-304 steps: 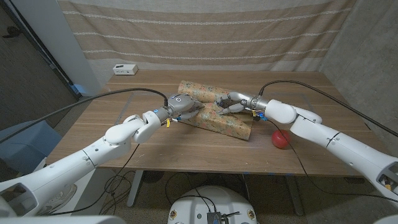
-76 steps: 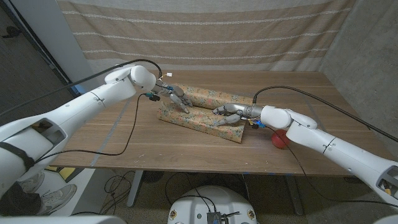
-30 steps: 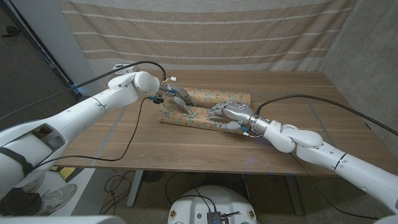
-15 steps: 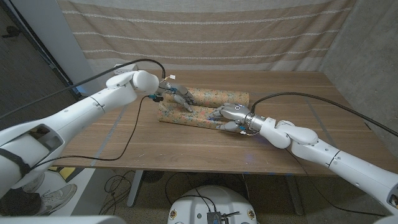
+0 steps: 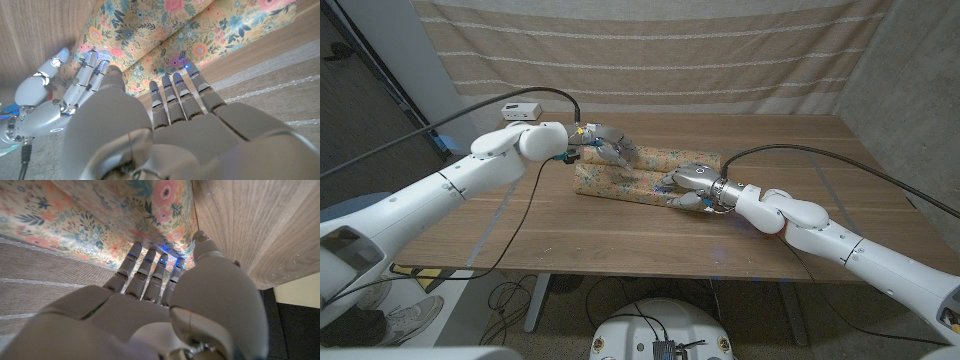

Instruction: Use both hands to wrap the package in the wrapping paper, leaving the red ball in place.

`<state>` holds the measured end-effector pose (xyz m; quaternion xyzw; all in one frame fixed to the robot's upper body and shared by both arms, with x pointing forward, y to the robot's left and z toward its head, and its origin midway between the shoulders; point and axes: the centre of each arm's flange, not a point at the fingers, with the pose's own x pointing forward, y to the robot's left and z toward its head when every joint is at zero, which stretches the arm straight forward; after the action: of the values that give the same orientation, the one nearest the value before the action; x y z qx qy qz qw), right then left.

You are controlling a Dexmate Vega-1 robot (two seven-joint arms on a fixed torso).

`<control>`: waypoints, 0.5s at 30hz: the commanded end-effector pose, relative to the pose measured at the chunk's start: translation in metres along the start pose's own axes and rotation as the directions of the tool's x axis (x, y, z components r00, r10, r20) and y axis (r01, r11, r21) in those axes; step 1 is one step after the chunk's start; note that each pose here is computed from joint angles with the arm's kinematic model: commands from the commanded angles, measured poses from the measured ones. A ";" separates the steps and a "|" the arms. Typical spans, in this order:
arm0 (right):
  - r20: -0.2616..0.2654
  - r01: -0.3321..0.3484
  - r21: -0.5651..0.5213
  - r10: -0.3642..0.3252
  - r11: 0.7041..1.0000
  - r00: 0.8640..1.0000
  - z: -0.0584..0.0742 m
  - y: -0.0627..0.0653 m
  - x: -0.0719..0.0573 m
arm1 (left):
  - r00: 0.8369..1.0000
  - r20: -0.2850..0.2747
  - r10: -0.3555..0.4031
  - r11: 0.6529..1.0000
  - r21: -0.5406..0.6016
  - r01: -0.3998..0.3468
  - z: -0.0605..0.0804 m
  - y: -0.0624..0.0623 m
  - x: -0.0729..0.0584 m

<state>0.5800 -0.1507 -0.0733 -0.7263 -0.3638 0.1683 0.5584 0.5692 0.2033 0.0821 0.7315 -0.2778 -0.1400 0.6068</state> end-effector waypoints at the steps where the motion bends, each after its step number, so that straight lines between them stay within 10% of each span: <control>1: -0.003 -0.031 0.016 0.031 0.999 1.000 0.003 0.006 0.001 | 0.992 0.051 0.113 0.976 0.182 -0.121 0.036 -0.039 -0.028; 15: 0.005 -0.032 0.022 0.032 0.999 0.999 0.002 0.004 0.000 | 0.991 0.057 0.122 0.957 0.259 -0.133 0.035 -0.088 -0.017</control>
<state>0.5805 -0.1493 -0.0759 -0.7242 -0.3565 0.1752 0.5636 0.5491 0.1949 0.0165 0.7748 -0.3390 -0.0883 0.5263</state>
